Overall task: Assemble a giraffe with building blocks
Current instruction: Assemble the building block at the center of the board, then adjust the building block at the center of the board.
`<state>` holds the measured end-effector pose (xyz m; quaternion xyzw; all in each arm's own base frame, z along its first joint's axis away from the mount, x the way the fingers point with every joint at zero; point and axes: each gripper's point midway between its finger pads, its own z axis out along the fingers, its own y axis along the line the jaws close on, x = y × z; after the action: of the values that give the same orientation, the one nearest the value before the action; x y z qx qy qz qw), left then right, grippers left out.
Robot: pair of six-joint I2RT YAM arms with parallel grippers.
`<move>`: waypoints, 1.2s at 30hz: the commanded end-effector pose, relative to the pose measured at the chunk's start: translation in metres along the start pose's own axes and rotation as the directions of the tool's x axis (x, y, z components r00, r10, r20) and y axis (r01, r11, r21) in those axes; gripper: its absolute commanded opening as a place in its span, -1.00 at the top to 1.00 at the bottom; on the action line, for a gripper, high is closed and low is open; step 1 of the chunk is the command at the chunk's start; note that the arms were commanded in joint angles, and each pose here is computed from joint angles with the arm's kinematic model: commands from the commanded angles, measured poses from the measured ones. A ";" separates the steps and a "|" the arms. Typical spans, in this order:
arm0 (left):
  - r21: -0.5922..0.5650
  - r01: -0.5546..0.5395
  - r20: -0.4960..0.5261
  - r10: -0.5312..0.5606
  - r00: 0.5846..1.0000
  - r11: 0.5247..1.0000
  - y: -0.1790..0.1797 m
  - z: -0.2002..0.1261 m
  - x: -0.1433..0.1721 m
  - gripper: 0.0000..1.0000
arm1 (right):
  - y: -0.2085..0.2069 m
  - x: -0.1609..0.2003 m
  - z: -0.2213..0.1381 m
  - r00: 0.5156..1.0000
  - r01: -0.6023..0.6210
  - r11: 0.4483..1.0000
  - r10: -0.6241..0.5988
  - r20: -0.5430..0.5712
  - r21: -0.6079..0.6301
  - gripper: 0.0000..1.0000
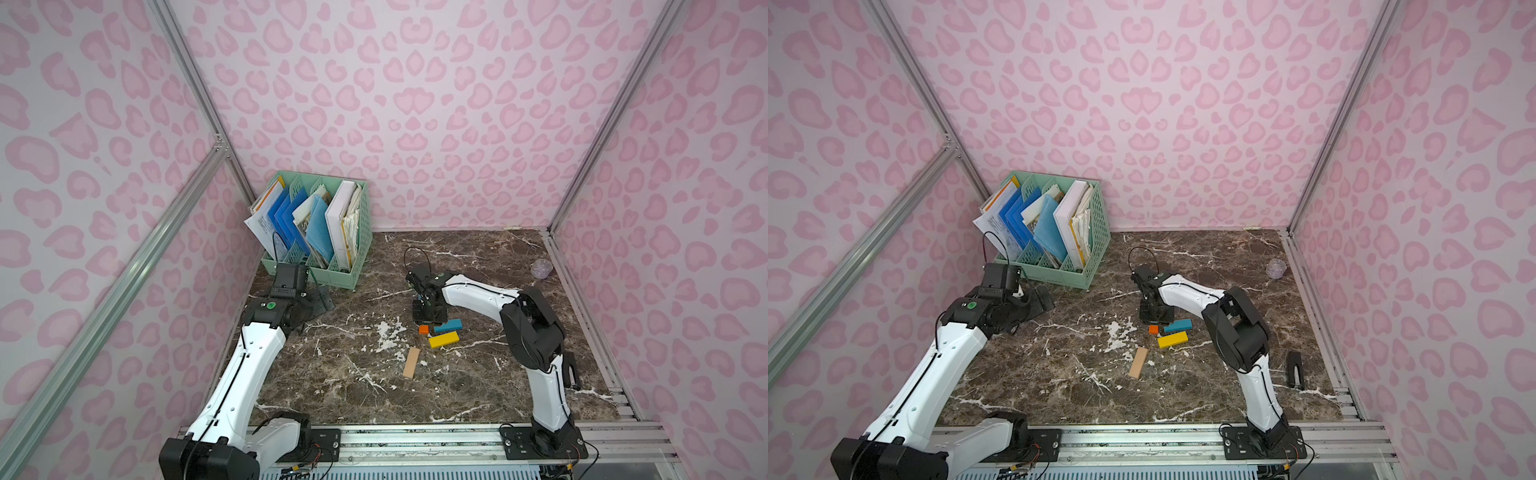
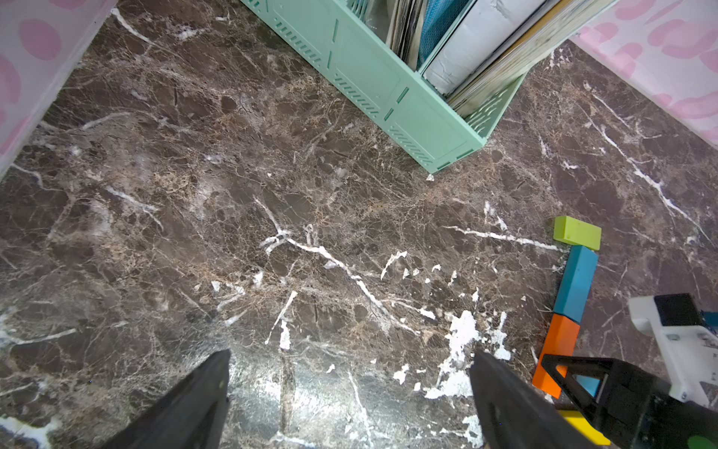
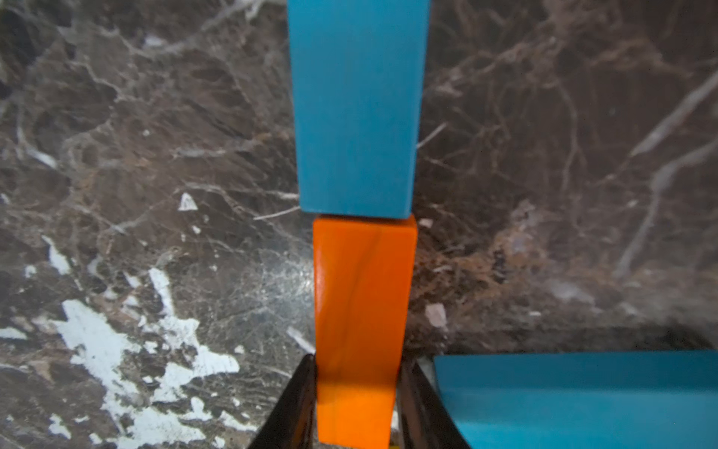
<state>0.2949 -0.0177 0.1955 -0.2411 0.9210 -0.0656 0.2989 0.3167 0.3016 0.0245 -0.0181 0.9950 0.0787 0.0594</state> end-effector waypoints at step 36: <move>-0.014 -0.054 -0.032 0.053 0.998 0.998 -0.011 0.028 -0.010 -0.97 | 0.003 -0.168 0.013 0.972 0.159 0.986 -0.165 0.169 0.048 -0.68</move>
<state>0.3194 -0.0205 0.1807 -0.2242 0.9320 -0.0528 0.2800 0.4929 0.3070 0.0370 -0.0822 0.9817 0.0504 0.1644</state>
